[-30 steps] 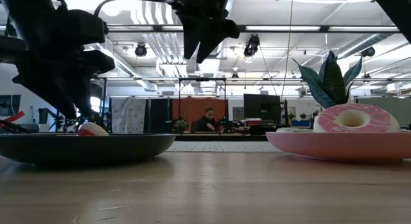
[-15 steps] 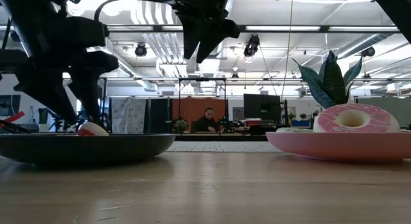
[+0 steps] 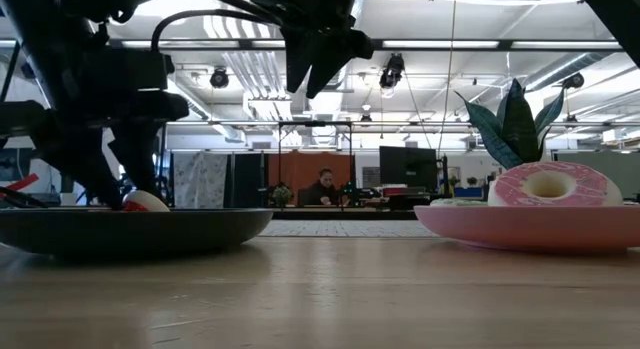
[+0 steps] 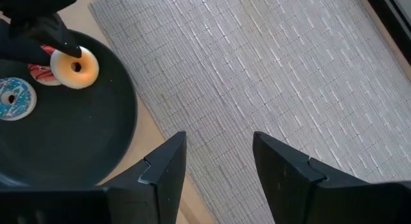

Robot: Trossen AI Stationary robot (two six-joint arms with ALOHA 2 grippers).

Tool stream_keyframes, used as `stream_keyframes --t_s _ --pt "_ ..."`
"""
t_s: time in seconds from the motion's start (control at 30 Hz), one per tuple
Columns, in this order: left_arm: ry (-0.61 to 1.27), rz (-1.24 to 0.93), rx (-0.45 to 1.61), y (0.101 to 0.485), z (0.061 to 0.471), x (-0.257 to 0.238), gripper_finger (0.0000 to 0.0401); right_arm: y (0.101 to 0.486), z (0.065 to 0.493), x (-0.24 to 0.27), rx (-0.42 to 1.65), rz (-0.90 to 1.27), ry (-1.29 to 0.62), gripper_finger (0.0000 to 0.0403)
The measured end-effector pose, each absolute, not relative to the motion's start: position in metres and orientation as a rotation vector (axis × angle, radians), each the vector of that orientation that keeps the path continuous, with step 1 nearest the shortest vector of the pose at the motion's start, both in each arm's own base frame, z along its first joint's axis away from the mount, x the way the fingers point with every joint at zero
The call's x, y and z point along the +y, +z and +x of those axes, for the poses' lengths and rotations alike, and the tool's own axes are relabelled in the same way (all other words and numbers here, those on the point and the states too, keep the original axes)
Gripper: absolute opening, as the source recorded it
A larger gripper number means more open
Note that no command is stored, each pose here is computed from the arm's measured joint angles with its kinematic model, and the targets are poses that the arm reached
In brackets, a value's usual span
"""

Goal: Pick & Place donuts
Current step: Adjust the small red donut on the black plate

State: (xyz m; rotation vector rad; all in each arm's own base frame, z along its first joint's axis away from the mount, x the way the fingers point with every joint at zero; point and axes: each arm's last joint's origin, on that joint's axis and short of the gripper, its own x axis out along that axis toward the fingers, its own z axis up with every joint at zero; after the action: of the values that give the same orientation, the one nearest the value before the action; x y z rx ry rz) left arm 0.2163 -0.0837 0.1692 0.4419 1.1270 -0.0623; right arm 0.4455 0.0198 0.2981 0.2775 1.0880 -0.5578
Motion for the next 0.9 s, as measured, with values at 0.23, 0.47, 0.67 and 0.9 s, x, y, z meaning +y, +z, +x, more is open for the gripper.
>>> stream_keyframes --t_s 0.23,0.47,0.67,0.9 --pt "-0.066 0.444 1.119 0.169 0.218 -0.084 0.0106 0.297 0.445 0.018 1.091 0.279 -0.562 0.0171" --pt "-0.071 0.448 1.109 0.167 0.218 -0.084 0.0081 0.293 0.445 0.017 1.105 0.276 -0.568 0.0171" --pt "-0.072 0.446 1.112 0.168 0.219 -0.084 0.0040 0.291 0.446 0.017 1.106 0.271 -0.565 0.0171" --pt "-0.030 0.356 1.062 0.185 0.221 -0.084 0.0002 0.307 0.440 0.023 1.037 0.249 -0.578 0.0156"
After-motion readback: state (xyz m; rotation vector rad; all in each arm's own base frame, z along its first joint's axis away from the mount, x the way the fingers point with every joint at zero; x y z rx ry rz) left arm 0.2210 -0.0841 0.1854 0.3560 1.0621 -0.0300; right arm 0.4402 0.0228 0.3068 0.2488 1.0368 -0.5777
